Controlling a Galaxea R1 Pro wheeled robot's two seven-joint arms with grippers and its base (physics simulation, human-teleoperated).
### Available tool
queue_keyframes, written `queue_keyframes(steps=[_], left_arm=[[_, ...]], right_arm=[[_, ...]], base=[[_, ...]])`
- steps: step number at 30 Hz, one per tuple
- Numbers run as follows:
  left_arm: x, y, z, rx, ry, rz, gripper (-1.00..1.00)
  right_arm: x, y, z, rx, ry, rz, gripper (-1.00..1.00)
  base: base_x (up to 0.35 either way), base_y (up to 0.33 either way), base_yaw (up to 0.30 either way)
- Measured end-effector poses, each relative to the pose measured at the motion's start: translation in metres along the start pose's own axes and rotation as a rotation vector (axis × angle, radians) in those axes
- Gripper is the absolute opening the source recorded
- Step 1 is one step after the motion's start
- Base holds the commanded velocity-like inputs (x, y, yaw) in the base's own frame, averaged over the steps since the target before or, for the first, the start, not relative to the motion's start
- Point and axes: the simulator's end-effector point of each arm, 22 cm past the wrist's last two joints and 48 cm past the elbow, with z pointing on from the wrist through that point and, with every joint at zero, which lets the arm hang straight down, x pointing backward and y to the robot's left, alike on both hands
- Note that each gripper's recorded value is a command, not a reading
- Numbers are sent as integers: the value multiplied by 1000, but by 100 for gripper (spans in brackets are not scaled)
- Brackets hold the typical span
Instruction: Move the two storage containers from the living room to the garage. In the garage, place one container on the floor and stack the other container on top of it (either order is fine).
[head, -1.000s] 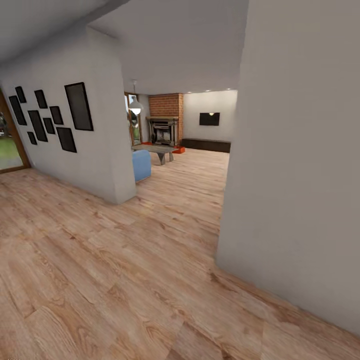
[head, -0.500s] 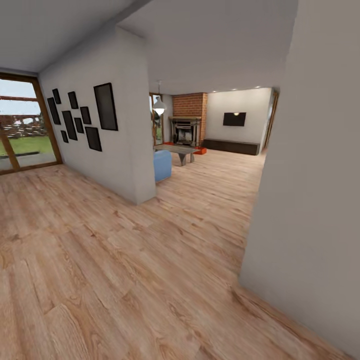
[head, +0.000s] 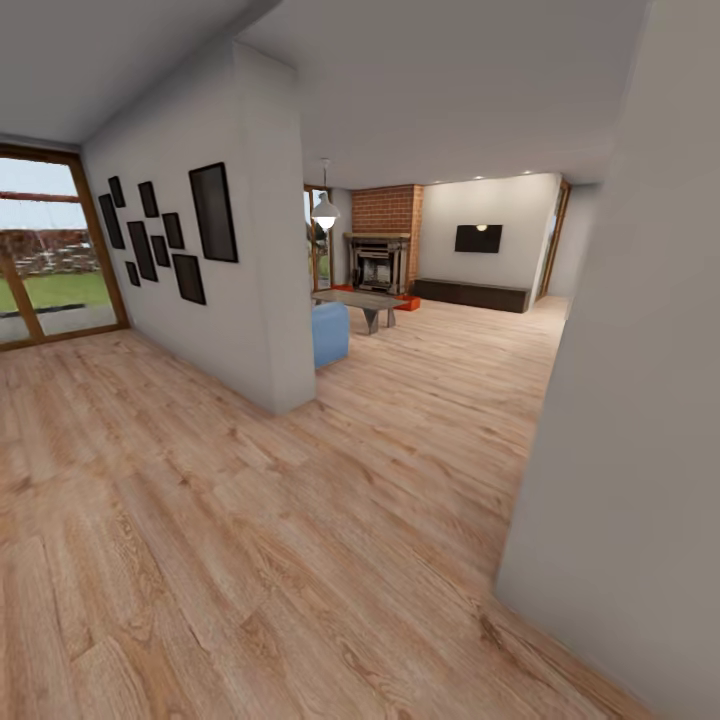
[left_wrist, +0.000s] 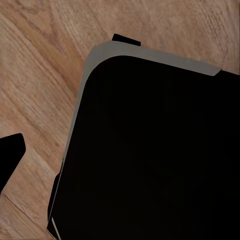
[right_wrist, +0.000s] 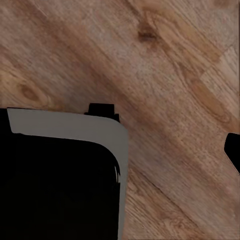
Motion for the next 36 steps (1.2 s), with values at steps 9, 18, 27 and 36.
queue_keyframes(steps=[9,18,27,36], left_arm=[[0,-1,0,1,0,1,100],[0,0,0,1,0,1,100],[0,-1,0,1,0,1,100],[-1,0,0,0,-6,-1,100]], right_arm=[[0,1,0,-1,-1,1,100],[-1,1,0,-2,-3,-2,100],[-1,0,0,0,-6,1,100],[-1,0,0,-2,-2,-8,100]], base=[[321,0,0],[321,0,9],[321,0,183],[321,0,30]])
